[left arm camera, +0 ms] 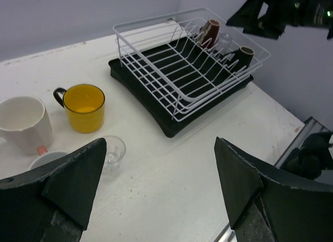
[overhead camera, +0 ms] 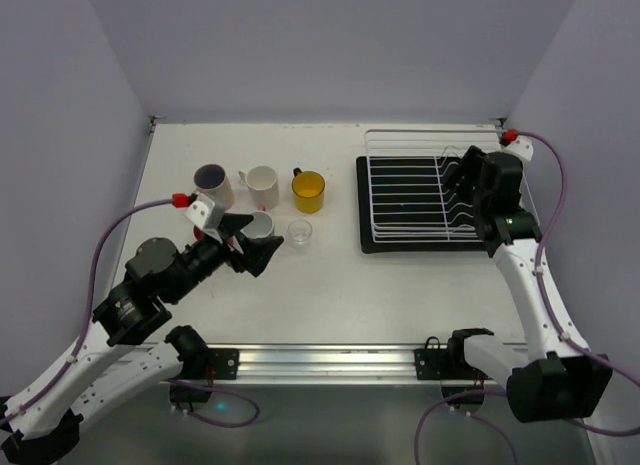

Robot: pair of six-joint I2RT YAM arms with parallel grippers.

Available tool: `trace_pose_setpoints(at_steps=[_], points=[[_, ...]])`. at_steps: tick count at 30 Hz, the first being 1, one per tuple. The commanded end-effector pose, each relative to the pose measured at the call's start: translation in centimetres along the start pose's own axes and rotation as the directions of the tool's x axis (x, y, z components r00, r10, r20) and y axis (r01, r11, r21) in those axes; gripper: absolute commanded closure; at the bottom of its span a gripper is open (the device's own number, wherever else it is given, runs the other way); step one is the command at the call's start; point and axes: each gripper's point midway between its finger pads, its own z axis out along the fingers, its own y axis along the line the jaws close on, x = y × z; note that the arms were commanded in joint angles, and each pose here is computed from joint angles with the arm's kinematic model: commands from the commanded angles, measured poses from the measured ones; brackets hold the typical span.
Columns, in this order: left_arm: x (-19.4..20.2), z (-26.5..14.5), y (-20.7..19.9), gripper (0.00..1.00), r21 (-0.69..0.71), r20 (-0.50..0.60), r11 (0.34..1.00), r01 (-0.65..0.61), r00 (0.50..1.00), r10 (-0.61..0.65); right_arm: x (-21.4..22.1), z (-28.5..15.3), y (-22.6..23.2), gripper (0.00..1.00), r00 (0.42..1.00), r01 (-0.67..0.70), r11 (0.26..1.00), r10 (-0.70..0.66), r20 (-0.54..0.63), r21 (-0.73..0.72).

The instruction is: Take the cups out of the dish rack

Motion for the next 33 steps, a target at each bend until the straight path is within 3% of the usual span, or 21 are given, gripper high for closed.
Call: trace_pose_setpoints(at_steps=[1, 7, 11, 18, 26, 33], points=[[4.3, -1.4, 0.1, 0.11, 0.041, -0.062, 0.999, 0.006, 0.998, -0.004, -3.6, 3.2, -1.2, 0.32, 0.999, -0.004, 0.994, -0.002, 0.052, 0.109], [5.8, -3.6, 1.4, 0.1, 0.016, -0.028, 0.999, -0.03, 0.999, 0.03, -8.2, 8.9, -3.6, 0.33, 0.996, -0.029, 0.968, 0.007, 0.09, 0.25], [5.4, -3.8, 0.8, 0.09, 0.05, -0.018, 0.998, -0.042, 0.999, 0.043, -7.5, 12.8, -6.9, 0.34, 0.998, 0.029, 0.919, -0.046, 0.036, 0.393], [5.8, -3.4, 0.4, 0.09, 0.077, -0.037, 0.996, -0.05, 0.998, 0.053, -6.6, 16.2, -10.4, 0.33, 0.997, 0.078, 0.867, -0.074, -0.028, 0.491], [6.0, -3.1, 0.3, 0.09, 0.081, -0.045, 0.995, -0.053, 0.997, 0.057, -5.7, 19.2, -11.5, 0.27, 0.99, 0.14, 0.844, -0.109, -0.091, 0.517], [6.4, -2.7, 0.6, 0.09, 0.07, -0.066, 0.996, -0.056, 0.996, 0.061, -4.8, 20.6, -11.8, 0.28, 0.986, 0.152, 0.844, -0.097, -0.133, 0.515]])
